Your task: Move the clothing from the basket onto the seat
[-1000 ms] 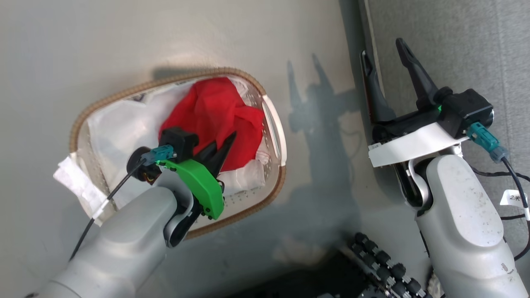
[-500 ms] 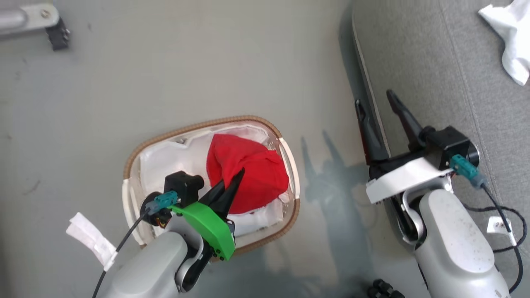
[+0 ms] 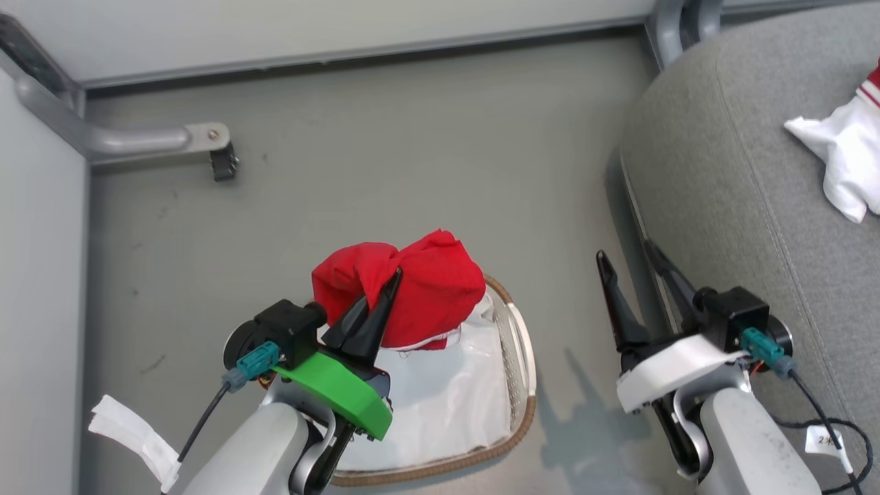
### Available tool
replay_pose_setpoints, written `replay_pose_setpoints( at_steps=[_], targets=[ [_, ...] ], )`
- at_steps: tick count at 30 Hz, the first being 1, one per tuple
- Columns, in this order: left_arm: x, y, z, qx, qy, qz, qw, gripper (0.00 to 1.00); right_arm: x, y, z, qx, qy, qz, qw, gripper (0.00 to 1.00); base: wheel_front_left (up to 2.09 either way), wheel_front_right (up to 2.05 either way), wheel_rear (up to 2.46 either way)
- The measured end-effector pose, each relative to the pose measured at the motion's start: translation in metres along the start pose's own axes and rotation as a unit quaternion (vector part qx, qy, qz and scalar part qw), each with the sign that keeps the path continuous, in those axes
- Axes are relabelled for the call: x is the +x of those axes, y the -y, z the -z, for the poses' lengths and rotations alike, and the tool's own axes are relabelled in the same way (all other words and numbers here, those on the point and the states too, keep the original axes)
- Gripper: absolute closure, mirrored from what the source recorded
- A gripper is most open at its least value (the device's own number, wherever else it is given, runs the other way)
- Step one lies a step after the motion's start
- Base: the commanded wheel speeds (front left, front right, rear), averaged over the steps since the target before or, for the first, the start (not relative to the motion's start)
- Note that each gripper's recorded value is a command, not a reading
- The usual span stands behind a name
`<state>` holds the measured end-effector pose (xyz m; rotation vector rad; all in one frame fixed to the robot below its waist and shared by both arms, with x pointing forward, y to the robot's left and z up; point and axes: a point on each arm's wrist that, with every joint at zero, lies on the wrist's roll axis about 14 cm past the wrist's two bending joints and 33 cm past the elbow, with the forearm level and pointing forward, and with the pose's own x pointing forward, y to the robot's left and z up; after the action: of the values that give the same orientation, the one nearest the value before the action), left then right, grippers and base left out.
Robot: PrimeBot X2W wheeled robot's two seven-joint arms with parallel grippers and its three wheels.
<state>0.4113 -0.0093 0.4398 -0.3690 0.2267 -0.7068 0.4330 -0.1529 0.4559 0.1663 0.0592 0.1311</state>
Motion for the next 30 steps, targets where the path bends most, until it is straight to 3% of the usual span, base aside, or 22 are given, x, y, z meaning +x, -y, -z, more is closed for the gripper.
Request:
replay_pose_setpoints(
  at_steps=[12,19,30],
  targets=[
    [-0.027,0.035,-0.095,0.085,0.129,0.014,0.988,1.0,-0.03,-0.039,-0.008,0.014,0.006,-0.046,0.999,0.0,0.0,0.0,0.0],
    [-0.04,0.056,-0.12,0.109,0.167,0.027,0.98,1.0,-0.049,-0.07,-0.003,0.01,-0.003,-0.089,0.996,0.0,0.0,0.0,0.0],
    [-0.048,0.069,-0.126,0.118,0.179,0.035,0.976,1.0,-0.044,-0.132,-0.045,-0.004,0.058,-0.195,0.979,0.0,0.0,0.0,0.0]
  ],
)
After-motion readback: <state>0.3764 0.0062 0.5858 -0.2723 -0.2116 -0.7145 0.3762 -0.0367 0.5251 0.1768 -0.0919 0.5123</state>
